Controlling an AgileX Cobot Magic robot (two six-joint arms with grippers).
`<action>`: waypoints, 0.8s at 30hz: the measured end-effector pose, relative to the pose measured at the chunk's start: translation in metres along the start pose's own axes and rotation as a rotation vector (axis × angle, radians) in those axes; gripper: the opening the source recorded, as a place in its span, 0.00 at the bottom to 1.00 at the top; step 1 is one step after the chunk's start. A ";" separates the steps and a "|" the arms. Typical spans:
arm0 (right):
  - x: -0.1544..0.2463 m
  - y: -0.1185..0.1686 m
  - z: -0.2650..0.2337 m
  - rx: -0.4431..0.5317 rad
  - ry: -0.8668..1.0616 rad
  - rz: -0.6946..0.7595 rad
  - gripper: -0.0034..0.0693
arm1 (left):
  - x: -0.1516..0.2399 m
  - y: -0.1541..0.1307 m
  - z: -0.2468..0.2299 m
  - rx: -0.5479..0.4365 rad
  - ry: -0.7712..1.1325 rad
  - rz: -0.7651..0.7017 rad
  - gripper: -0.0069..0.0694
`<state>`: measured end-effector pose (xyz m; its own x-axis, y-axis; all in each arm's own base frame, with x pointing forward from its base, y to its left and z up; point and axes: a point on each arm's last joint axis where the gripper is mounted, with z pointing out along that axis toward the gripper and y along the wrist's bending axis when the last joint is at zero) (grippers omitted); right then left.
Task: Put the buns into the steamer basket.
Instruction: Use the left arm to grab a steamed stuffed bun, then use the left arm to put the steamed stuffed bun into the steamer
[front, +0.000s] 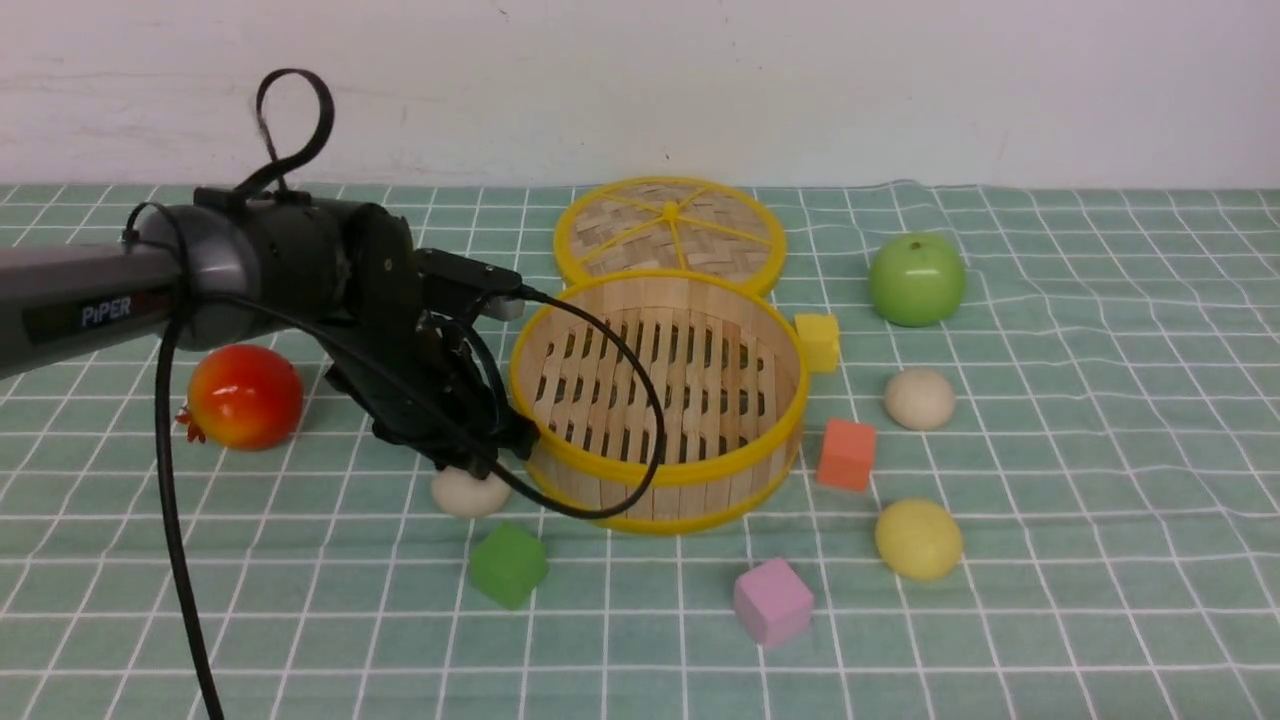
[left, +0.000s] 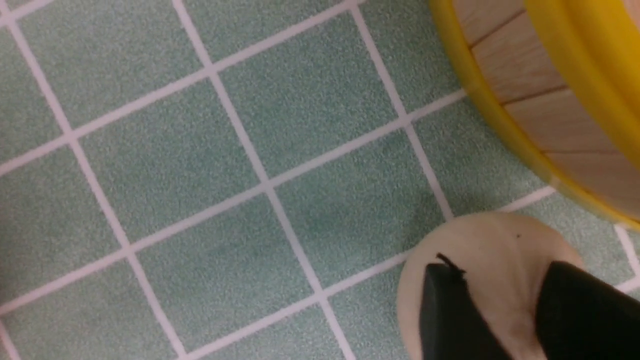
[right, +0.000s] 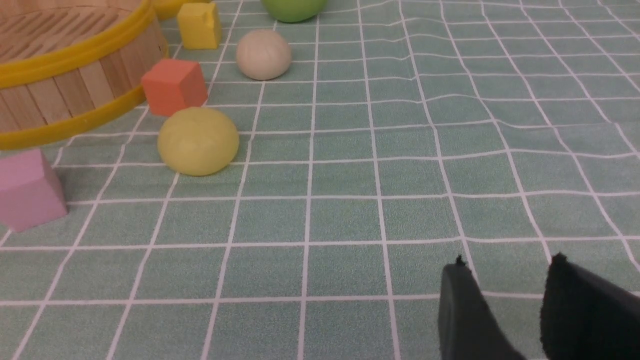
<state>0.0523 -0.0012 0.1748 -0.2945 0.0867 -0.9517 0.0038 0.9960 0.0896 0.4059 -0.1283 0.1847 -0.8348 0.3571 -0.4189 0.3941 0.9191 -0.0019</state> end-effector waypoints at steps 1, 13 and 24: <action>0.000 0.000 0.000 0.000 0.000 0.000 0.38 | 0.001 0.000 0.000 0.001 0.006 -0.010 0.30; 0.000 0.000 0.000 0.000 0.000 0.000 0.38 | -0.032 -0.030 -0.092 0.035 -0.120 0.031 0.08; 0.000 0.000 0.000 0.000 0.000 -0.001 0.38 | -0.069 -0.056 -0.043 0.063 -0.225 0.008 0.10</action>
<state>0.0523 -0.0012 0.1748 -0.2945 0.0860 -0.9518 0.0038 0.9960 0.0888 0.4248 -0.1971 0.2531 -0.7278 0.3117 -0.6109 0.4295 0.9016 -0.0517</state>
